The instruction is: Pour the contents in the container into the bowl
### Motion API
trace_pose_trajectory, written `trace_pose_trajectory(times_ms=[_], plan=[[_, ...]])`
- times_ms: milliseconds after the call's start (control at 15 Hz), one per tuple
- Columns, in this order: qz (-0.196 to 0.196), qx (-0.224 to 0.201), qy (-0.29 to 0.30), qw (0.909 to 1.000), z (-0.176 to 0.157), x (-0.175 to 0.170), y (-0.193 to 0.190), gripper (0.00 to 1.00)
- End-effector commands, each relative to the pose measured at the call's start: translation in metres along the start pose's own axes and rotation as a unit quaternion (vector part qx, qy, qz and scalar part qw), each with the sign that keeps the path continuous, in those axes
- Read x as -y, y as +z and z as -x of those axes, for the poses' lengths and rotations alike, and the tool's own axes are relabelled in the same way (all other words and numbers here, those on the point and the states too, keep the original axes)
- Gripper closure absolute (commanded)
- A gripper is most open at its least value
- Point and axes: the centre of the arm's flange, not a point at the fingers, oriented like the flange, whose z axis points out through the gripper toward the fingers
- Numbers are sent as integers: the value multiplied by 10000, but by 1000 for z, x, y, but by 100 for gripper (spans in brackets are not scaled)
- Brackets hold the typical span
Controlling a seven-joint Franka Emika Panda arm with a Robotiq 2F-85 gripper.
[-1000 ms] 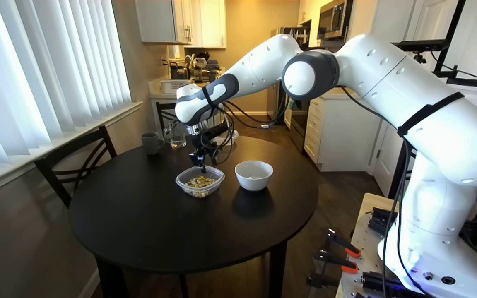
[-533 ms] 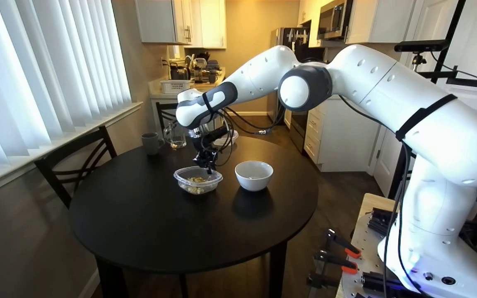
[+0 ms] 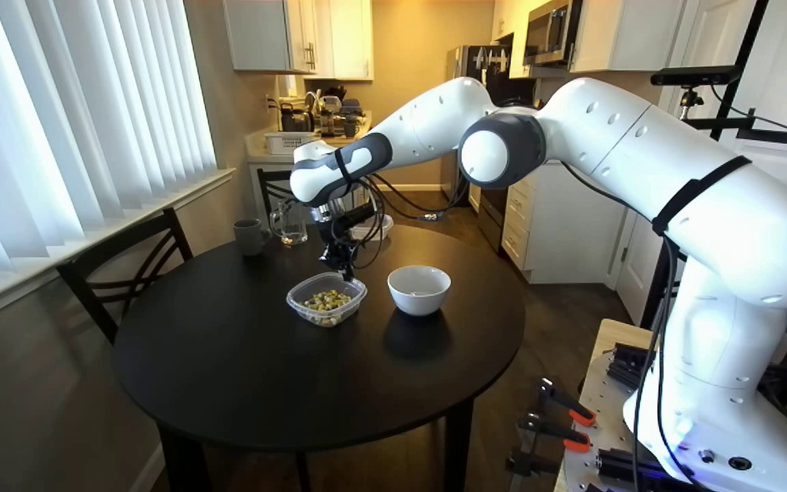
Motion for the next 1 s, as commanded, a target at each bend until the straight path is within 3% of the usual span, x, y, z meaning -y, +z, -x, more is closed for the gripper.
trace_pose_trajectory(times_ms=[0, 267, 533, 933], plan=[[-76, 7, 73, 9999, 0, -3, -4, 98], [-4, -165, 230, 9996, 17, -5, -24, 98], [398, -227, 1050, 9934, 46, -2, -67, 98], [1332, -310, 2196, 9659, 84, 20, -134, 98]])
